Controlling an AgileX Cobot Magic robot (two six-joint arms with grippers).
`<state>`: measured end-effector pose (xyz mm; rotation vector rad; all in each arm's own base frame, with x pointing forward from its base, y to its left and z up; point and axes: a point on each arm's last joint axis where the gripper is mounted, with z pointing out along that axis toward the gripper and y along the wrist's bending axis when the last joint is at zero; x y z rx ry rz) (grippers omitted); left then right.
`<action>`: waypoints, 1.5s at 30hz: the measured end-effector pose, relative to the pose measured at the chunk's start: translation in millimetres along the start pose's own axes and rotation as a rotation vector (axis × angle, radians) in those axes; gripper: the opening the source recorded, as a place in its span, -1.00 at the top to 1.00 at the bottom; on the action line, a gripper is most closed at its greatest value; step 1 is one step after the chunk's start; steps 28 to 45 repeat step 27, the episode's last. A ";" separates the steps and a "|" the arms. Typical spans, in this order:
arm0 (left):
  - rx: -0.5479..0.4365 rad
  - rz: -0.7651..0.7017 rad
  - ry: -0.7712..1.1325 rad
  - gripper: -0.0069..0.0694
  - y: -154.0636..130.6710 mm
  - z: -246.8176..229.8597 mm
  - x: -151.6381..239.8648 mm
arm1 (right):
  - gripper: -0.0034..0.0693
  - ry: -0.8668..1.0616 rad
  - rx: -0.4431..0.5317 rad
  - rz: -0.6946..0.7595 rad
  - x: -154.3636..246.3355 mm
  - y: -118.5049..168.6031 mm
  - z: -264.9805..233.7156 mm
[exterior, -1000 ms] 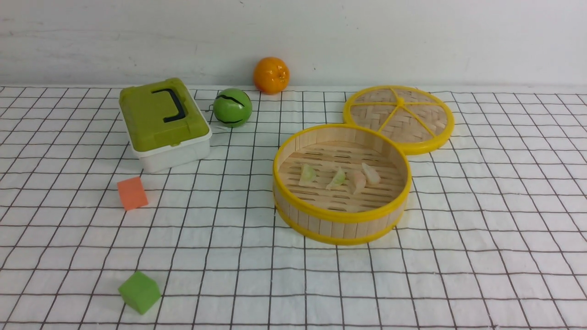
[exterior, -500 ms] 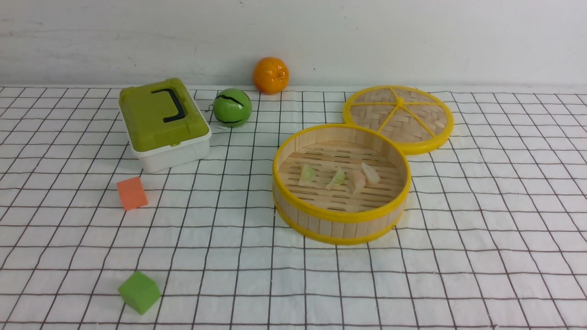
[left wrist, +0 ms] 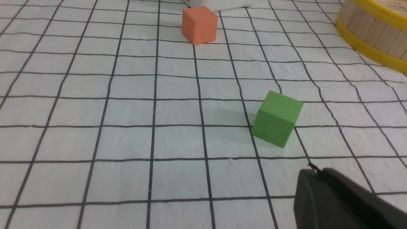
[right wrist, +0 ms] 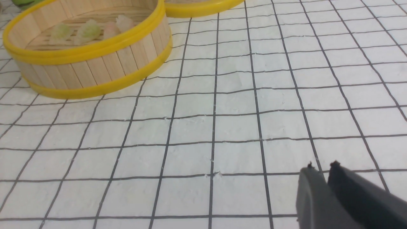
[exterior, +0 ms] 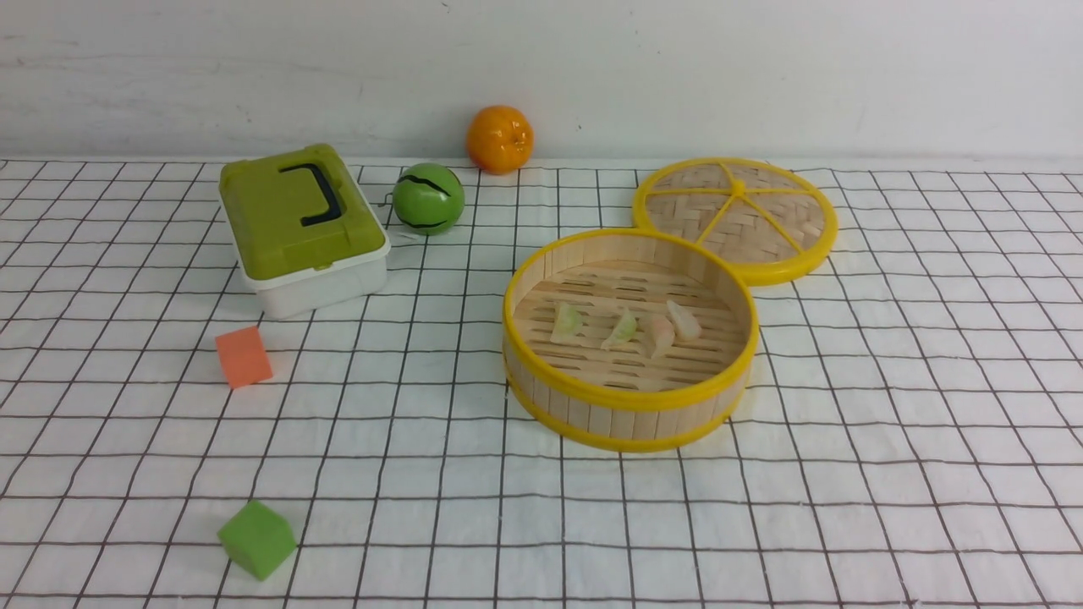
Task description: Put the dumplings into the steamer on the table with the white tablecloth.
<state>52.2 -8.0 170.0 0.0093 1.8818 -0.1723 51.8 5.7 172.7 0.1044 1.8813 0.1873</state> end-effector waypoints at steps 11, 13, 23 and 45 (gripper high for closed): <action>0.000 0.000 0.000 0.85 0.0 0.0 0.0 | 0.68 0.000 0.000 0.000 0.0 0.0 0.0; 0.000 0.000 0.000 0.85 0.0 0.0 0.0 | 0.68 0.000 0.000 0.000 0.0 0.0 0.0; 0.000 -0.001 0.000 0.85 0.0 0.0 0.0 | 0.65 0.000 0.000 0.001 0.0 0.0 0.0; 0.000 -0.001 0.000 0.85 0.0 0.0 0.0 | 0.65 0.000 0.000 0.001 0.0 0.0 0.0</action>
